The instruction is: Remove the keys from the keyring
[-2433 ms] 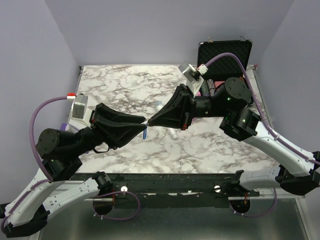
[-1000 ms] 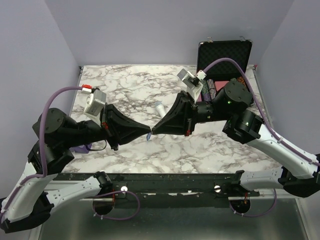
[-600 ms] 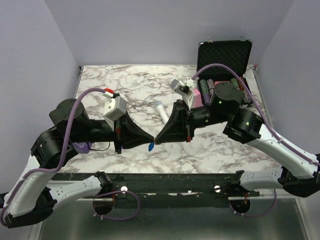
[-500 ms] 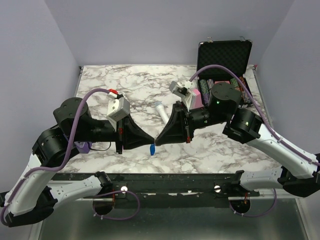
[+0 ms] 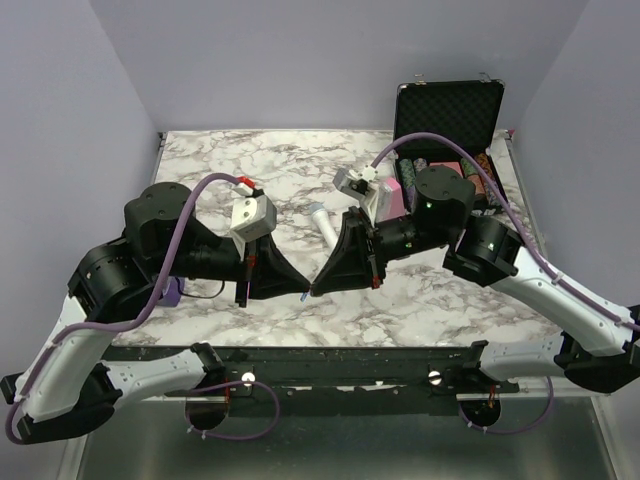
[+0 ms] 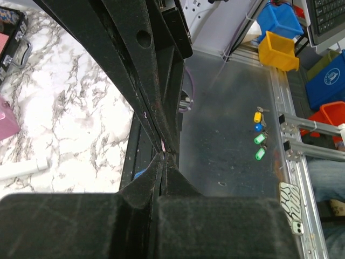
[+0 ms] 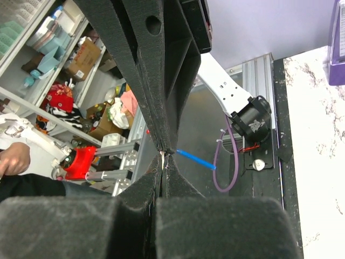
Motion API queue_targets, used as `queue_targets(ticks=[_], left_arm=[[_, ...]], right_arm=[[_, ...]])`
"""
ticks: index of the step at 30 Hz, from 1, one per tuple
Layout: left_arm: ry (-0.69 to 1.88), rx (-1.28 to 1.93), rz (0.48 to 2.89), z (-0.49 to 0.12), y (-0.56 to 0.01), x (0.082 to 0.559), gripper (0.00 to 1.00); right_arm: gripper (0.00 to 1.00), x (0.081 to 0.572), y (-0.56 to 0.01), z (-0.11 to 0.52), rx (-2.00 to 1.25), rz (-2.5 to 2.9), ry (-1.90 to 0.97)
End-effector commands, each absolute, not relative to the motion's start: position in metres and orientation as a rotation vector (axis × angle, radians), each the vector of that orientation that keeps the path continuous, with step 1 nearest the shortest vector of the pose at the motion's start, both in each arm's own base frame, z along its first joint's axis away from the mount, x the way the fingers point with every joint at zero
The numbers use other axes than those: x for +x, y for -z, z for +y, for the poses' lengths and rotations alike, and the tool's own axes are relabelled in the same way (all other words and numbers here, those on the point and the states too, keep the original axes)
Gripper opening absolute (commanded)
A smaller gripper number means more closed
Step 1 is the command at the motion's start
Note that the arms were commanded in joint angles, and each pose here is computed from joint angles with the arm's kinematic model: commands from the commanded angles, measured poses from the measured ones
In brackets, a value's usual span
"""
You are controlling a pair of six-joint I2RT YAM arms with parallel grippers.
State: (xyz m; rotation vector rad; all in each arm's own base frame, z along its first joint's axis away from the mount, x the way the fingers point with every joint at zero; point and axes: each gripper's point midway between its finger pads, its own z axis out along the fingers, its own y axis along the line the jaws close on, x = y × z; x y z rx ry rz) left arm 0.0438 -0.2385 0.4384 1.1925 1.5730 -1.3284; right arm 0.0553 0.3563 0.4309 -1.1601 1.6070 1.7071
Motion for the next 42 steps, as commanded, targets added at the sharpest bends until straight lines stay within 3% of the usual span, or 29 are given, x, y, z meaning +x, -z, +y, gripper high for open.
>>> queue_targets(ticks=[1,4,5,9,12,14,21,27,42], left_arm=[[1.375,1.297,1.581,-0.238,-0.434,0.029,0.00],[1.297,1.213,1.595,-0.237,-0.438,0.044,0.00],[1.269,1.165,1.590,-0.237,-0.442,0.050,0.05],[1.199,1.044,1.533,-0.230,-0.458,0.065,0.42],[1.145,0.960,1.508,-0.224,-0.468,0.075,0.64],[1.110,0.889,1.483,-0.217,-0.478,0.082,0.72],[1.090,0.540,1.295,-0.180,-0.521,0.097,0.75],[1.278,0.344,1.074,-0.158,-0.547,0.079,0.75],[1.471,0.287,0.988,-0.174,-0.556,0.075,0.64]], right_arm=[[0.01,0.072,-0.426,0.366,-1.115,1.633,-1.641],[0.01,0.073,-0.425,0.366,-1.111,1.639,-1.638],[0.01,0.073,-0.427,0.365,-1.108,1.634,-1.635],[0.01,0.074,-0.431,0.362,-1.089,1.626,-1.623],[0.01,0.076,-0.436,0.363,-1.061,1.624,-1.629],[0.01,0.077,-0.441,0.362,-1.032,1.610,-1.630],[0.01,0.082,-0.458,0.362,-0.986,1.538,-1.626],[0.01,0.078,-0.500,0.361,-0.956,1.359,-1.686],[0.01,0.069,-0.544,0.367,-0.956,1.125,-1.795]])
